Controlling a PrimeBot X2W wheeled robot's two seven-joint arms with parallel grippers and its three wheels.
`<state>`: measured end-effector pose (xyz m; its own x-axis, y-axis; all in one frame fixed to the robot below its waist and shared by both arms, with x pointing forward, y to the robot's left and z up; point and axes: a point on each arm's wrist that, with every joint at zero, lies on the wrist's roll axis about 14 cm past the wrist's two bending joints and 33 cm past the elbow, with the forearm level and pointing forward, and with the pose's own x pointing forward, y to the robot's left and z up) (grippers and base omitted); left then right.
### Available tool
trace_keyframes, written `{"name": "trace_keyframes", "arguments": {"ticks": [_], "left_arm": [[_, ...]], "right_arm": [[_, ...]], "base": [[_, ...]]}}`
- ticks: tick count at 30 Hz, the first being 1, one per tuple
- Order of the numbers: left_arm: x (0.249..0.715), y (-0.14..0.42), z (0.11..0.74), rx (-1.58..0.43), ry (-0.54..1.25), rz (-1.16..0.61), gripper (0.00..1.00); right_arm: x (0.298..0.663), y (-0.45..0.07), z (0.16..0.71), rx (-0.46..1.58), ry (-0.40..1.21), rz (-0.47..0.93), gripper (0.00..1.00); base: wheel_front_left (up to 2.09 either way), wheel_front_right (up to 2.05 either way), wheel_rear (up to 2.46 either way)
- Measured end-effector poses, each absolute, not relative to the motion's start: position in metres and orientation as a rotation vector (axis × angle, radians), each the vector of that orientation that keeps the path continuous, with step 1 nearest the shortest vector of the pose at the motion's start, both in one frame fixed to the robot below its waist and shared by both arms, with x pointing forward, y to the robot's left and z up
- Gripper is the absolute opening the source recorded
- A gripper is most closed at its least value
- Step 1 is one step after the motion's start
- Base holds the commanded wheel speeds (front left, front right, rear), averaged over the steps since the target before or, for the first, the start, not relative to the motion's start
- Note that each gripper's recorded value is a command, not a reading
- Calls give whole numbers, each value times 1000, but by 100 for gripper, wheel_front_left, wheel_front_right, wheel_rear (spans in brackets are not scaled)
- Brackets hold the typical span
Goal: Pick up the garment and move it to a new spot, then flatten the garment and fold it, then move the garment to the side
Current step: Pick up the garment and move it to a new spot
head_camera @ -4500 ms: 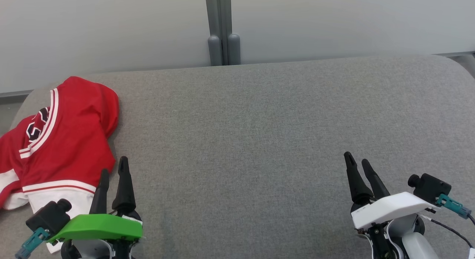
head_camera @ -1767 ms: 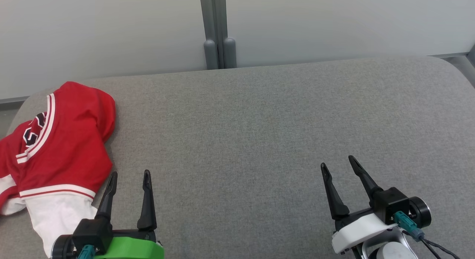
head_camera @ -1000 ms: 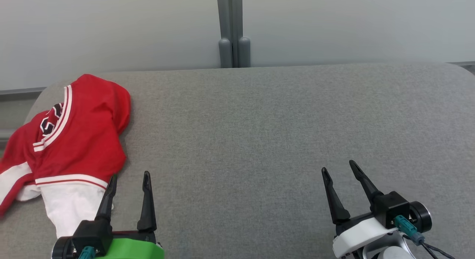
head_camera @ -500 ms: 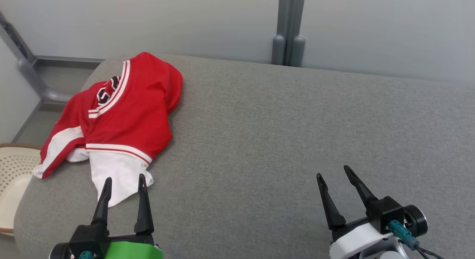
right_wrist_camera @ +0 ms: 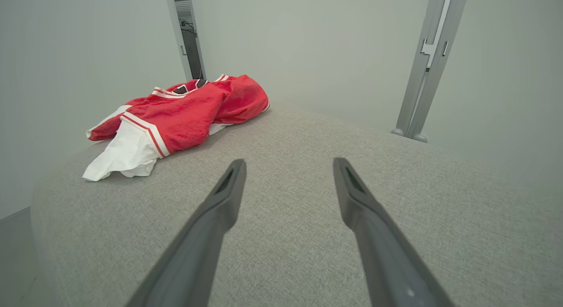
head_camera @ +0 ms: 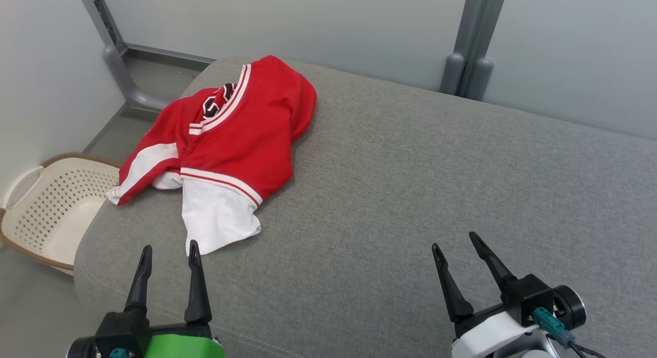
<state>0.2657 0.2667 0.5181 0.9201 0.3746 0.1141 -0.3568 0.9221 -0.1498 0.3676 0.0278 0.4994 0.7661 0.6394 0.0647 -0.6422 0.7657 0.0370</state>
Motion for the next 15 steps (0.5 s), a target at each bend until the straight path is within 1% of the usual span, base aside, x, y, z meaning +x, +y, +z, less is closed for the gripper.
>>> {"name": "trace_keyframes", "arguments": {"ticks": [9, 15], "left_arm": [[254, 277, 516, -121, -134, 428, 100], [258, 278, 517, -126, -130, 441, 100]], "right_arm": [[366, 45, 492, 55, -30, 750, 100], [369, 48, 483, 45, -11, 770, 100]], "base": [[0, 0, 0], [0, 0, 0]]}}
